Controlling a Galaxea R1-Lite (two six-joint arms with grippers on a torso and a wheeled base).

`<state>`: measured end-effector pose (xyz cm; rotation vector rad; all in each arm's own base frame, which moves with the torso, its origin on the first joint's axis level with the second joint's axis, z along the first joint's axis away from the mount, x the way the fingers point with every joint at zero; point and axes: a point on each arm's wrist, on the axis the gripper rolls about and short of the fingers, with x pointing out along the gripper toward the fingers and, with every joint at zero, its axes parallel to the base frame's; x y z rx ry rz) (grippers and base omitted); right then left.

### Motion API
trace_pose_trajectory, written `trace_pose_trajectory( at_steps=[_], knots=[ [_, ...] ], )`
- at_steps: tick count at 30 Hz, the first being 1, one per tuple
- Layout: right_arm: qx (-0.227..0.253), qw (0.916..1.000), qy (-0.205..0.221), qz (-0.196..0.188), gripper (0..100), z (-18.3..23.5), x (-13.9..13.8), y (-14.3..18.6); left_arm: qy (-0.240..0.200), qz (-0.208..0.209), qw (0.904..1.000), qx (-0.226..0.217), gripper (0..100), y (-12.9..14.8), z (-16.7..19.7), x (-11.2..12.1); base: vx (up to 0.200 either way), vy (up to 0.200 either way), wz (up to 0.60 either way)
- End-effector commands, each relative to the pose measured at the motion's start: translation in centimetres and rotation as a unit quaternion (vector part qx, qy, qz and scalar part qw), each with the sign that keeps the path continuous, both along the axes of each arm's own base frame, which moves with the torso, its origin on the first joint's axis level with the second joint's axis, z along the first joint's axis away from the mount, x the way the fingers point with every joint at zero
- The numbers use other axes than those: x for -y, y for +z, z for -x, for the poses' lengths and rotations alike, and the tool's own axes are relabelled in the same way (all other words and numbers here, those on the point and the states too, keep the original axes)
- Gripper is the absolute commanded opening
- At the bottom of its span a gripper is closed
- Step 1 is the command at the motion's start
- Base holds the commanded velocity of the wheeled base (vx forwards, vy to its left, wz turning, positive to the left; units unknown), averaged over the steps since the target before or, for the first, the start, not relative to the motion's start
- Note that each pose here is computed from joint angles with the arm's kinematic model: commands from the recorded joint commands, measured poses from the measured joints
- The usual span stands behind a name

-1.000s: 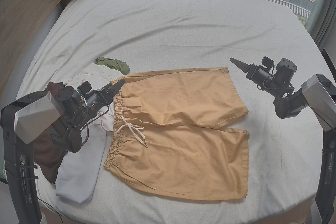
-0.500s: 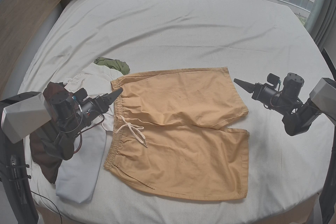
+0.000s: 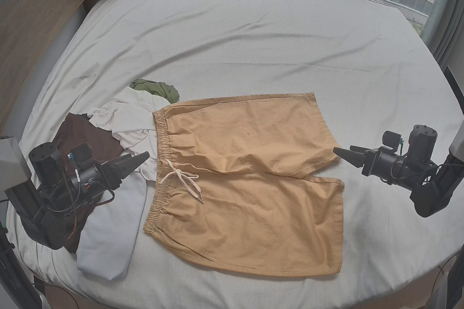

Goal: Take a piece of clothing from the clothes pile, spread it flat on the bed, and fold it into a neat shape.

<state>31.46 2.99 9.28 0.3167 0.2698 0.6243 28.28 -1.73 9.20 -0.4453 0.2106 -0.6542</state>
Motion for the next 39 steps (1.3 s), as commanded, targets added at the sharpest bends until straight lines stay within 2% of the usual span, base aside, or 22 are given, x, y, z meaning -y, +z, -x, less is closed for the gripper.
trace_pose_trajectory(
  at_steps=[1, 16, 22, 39],
  knots=[
    [0.010, 0.9999, 0.006, 0.009, 100, 1.5, -0.1, 0.6, 0.001, -0.028, 0.9996, -0.002, 100, -0.3, 2.0, -0.3, 0.000, 0.000, 0.00],
    [0.000, 0.9998, 0.009, 0.018, 100, 1.8, -0.2, -0.6, -0.017, -0.084, 0.9956, -0.038, 100, -4.2, 1.9, 0.0, 0.000, 0.000, 0.00],
    [-0.001, 0.9998, 0.013, 0.018, 100, 1.8, -0.4, -0.6, -0.032, -0.083, 0.9943, -0.059, 100, -4.7, 2.8, 0.7, 0.000, 0.000, 0.00],
    [-0.012, 0.9994, 0.027, 0.019, 100, 1.8, -1.3, -1.2, -0.036, -0.080, 0.9895, -0.115, 100, -7.0, 3.2, 0.7, 0.000, 0.000, 0.00]
  ],
)
